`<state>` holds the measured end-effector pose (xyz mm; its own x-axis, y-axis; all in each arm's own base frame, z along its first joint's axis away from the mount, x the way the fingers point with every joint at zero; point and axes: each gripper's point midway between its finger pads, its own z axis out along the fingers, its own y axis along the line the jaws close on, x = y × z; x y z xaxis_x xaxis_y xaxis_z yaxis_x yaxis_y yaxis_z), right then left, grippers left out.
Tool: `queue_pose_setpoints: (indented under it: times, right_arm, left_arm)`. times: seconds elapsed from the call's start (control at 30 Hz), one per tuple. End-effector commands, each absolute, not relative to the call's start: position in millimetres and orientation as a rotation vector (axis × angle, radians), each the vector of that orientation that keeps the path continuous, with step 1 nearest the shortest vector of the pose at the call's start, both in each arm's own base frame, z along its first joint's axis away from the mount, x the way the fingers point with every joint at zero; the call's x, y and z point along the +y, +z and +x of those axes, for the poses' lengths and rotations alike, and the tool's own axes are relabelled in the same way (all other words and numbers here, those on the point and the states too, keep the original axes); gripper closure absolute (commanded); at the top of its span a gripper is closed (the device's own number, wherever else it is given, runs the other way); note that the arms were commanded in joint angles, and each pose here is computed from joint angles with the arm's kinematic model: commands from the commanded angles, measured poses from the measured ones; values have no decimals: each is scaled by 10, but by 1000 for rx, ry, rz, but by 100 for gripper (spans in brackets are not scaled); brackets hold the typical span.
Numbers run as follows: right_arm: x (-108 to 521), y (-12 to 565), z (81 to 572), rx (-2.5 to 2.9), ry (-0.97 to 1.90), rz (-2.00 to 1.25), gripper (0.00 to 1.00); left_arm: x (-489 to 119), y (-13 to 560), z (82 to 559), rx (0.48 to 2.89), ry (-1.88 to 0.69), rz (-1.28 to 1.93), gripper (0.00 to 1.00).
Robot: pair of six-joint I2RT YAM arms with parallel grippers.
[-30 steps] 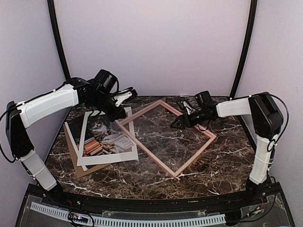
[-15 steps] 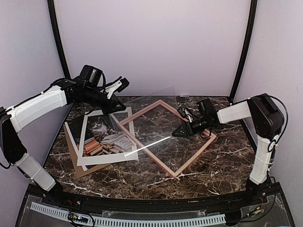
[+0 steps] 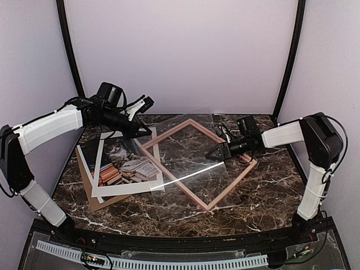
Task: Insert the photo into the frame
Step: Pass from the left arm to the right
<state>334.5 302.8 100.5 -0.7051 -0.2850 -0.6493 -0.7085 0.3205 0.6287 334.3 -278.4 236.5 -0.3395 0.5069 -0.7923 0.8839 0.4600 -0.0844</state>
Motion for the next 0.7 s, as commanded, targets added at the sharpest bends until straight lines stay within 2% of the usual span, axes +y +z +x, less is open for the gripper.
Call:
queue_pose_setpoints:
  times: [0.0,0.1,0.2,0.47,0.67]
  right_arm:
    - [3082,1267,3369,2072,1375,-916,65]
    - [3082,1271,3363,2073,1382,-916,71]
    - [3077,1280,3349,2071,1384,-914,73]
    - [3076,1320,3383,2054,1392,-891,65]
    - [3097,1357,3369,2033,1428,-894,69]
  left_arm:
    - [-2800,2311,3341,1998,-721,1153,100]
    - [-2789,2261,3354,2013,-725,1148,100]
    - [-2775,2222,3358,2030,-731,1142,100]
    - [-2741,2202,3349,2042,-771,1106,100]
    - [-2712,2166,3380,2062,-800,1070,100]
